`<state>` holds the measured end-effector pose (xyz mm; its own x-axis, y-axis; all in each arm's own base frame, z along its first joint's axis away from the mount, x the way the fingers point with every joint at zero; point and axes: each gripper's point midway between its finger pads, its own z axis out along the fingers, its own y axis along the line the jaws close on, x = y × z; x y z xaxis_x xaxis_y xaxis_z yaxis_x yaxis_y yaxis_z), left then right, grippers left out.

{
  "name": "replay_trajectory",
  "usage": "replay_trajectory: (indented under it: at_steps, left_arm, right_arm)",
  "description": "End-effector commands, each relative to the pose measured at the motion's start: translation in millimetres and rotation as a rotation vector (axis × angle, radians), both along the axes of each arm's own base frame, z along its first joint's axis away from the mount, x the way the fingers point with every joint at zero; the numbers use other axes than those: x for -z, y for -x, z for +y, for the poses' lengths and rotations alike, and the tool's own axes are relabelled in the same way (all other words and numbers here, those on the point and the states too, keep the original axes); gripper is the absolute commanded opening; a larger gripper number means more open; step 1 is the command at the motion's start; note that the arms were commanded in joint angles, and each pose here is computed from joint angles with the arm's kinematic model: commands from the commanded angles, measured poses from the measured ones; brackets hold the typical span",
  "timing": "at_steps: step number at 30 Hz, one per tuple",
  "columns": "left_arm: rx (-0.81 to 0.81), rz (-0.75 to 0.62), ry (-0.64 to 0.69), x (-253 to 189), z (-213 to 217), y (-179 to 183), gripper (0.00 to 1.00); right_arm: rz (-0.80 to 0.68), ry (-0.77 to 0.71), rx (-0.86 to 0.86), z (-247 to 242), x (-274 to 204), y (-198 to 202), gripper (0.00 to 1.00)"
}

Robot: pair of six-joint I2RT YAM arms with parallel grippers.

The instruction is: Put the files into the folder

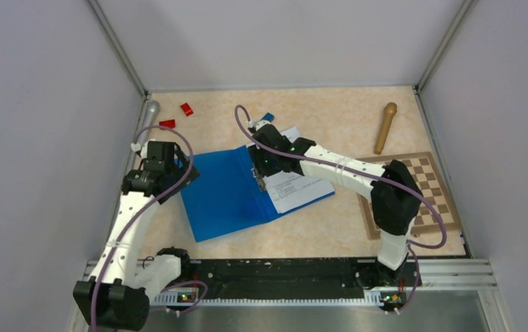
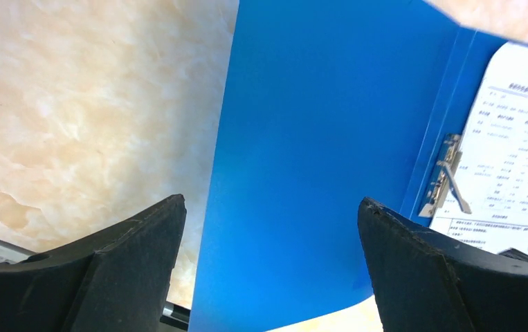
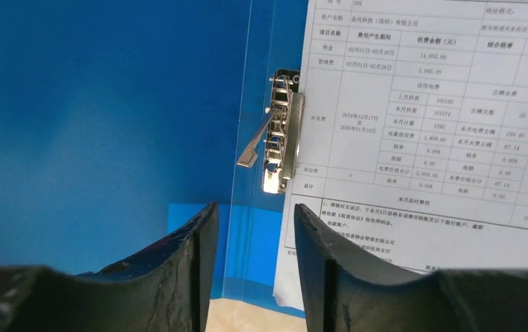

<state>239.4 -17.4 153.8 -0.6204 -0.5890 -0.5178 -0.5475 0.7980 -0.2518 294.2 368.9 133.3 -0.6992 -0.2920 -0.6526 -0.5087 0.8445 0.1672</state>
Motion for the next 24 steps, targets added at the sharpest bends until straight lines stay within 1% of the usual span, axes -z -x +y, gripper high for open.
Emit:
replay_trajectory:
  at_steps: [1,3,6,7,10,14,17,24]
  left_arm:
    - [-0.055,-0.156,-0.062,-39.3,16.8,-11.1,0.99]
    - [-0.014,-0.197,-0.023,-44.8,6.8,-20.3,0.99]
    - [0.077,-0.215,0.07,-40.3,-16.9,-34.5,0.99]
    - [0.107,-0.203,0.114,-33.5,-26.6,-36.5,0.99]
    - [0.151,-0.171,0.174,-16.1,-40.7,-43.5,0.99]
    - [0.167,-0.07,0.212,14.7,-48.7,-43.3,0.99]
    - [0.171,-0.026,0.227,35.6,-51.8,-42.5,0.99]
    - [0.156,0.011,0.233,56.4,-51.7,-38.5,0.99]
  right_arm:
    - [-0.015,0.034,0.002,8.1,-4.0,-9.6,0.38]
    - [-0.012,0.035,-0.01,12.0,-2.5,-9.5,0.35]
    - [-0.009,0.041,-0.031,17.6,0.6,-6.5,0.35]
    - [-0.007,0.039,-0.037,19.8,0.7,-5.4,0.35]
    - [-0.008,0.037,-0.043,25.1,1.1,-5.9,0.35]
    - [0.0,0.055,-0.043,29.4,7.2,-8.0,0.35]
    - [0.005,0.069,-0.039,31.6,12.0,-10.5,0.35]
    - [0.023,0.094,-0.045,36.8,26.2,-14.1,0.34]
